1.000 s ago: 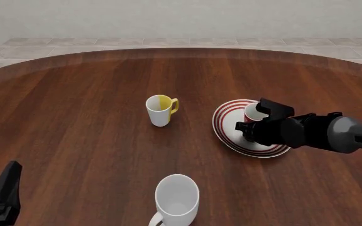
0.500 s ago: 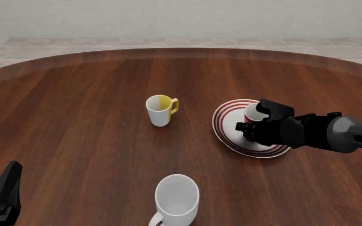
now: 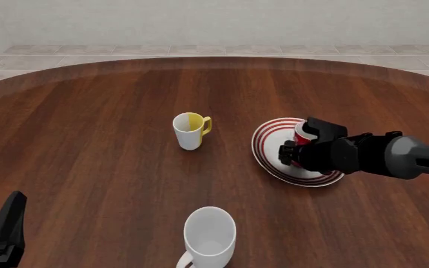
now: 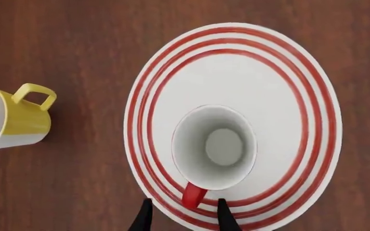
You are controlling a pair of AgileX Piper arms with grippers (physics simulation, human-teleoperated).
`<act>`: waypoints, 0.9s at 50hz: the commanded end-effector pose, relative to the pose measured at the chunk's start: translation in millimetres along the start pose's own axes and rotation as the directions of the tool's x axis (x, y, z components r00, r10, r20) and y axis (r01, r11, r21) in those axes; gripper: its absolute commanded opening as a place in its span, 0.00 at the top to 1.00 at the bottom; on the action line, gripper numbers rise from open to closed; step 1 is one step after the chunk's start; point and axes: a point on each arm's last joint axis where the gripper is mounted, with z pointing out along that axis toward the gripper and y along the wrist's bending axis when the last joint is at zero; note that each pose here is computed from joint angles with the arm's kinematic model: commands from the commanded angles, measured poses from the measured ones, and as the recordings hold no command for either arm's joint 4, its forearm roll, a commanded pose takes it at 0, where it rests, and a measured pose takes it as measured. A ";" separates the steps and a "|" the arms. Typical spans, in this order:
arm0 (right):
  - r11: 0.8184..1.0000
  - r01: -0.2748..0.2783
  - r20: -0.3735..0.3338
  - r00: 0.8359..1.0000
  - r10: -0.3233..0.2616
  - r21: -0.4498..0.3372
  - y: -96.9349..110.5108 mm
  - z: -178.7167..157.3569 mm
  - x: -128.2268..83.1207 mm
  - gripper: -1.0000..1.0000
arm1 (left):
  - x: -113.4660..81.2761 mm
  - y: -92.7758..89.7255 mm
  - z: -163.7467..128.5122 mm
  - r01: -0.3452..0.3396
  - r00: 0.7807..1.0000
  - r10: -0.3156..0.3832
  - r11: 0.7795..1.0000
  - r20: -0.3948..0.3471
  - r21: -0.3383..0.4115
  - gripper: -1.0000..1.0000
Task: Pick up the red mug and put it on the plate
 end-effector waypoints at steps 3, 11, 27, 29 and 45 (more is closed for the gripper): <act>1.000 0.005 -0.021 1.000 -0.004 0.015 -3.5 2.1 1.4 0.00 | 1.5 0.0 0.2 0.000 1.000 0.000 1.000 0.001 0.002 0.00; 1.000 0.018 -0.002 1.000 -0.018 0.003 1.2 -9.6 -3.9 0.00 | 0.0 -0.1 0.0 0.000 1.000 0.000 1.000 0.001 0.003 0.00; 1.000 0.012 0.030 0.999 -0.012 -0.004 0.8 -40.6 -10.3 0.00 | -1.5 -0.4 -0.2 -0.006 1.000 0.006 1.000 0.002 0.007 0.00; 1.000 0.014 0.036 0.999 -0.013 -0.015 4.0 -51.7 -8.6 0.00 | -1.2 -0.4 -0.2 -0.007 1.000 0.007 1.000 0.002 0.007 0.00; 0.999 0.025 0.097 0.995 -0.021 -0.038 1.1 -120.5 -4.0 0.00 | -3.3 -0.6 -0.5 -0.011 1.000 0.011 1.000 0.006 0.009 0.00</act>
